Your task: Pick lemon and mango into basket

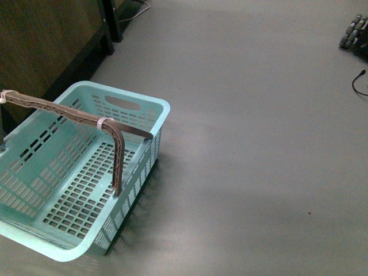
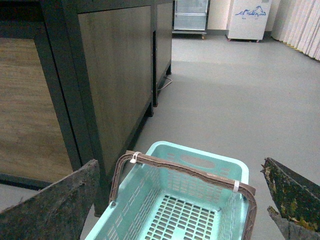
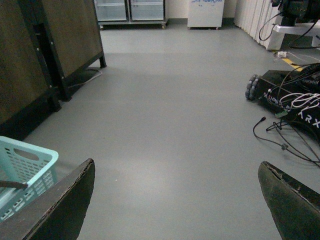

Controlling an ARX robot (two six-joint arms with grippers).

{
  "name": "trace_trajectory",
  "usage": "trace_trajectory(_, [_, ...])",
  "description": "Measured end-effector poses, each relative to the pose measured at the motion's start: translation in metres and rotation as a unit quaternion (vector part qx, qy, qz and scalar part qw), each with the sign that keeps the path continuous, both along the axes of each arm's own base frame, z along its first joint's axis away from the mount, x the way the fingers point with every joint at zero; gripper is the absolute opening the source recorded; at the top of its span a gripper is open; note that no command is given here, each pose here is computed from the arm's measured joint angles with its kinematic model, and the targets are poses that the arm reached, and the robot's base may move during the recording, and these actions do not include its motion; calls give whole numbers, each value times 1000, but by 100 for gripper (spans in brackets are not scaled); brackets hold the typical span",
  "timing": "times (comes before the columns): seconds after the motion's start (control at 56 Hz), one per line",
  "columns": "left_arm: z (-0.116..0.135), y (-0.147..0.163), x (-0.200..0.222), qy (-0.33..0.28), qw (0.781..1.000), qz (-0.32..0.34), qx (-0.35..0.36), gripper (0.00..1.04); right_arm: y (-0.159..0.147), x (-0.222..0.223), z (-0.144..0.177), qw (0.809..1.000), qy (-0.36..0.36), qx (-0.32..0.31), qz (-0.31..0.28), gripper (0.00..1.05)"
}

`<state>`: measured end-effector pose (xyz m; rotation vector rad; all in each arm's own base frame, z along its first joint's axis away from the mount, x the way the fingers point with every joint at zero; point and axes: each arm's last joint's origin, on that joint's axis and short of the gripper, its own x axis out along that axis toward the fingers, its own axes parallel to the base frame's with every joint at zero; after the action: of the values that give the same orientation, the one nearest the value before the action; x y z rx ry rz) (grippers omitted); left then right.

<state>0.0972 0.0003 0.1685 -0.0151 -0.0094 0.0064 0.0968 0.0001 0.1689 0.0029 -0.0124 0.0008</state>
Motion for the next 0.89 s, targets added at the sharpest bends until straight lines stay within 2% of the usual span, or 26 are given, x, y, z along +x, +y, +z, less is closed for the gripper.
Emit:
trace_trajectory(0.036, [-1, 0, 0, 33, 999, 20, -25, 98, 0, 0, 0, 1000, 0, 0, 0, 96])
trace_trajectory(0.054, [-1, 0, 0, 72, 996, 35, -48, 98, 0, 0, 0, 1000, 0, 0, 0, 96])
trace_trajectory(0.125, [-4, 1, 1, 186, 971, 93, -121, 98, 0, 0, 0, 1000, 0, 0, 0, 96])
trace_trajectory(0.196, [-11, 1, 1, 227, 945, 121, -202, 98, 0, 0, 0, 1000, 0, 0, 0, 96])
trace_trajectory(0.375, [-8, 2, 9, 222, 914, 134, -313, 98, 0, 0, 0, 1000, 0, 0, 0, 96])
trace_trajectory(0.589, [-3, -7, 43, 215, 897, 117, -369, 98, 0, 0, 0, 1000, 0, 0, 0, 96])
trace_trajectory(0.696, [-4, -15, 72, 220, 878, 105, -411, 98, 0, 0, 0, 1000, 0, 0, 0, 96])
trace_trajectory(0.839, [-27, -26, 128, 258, 833, 125, -472, 98, 0, 0, 0, 1000, 0, 0, 0, 96])
trace_trajectory(0.893, [-38, -28, 145, 273, 824, 139, -477, 98, 0, 0, 0, 1000, 0, 0, 0, 96])
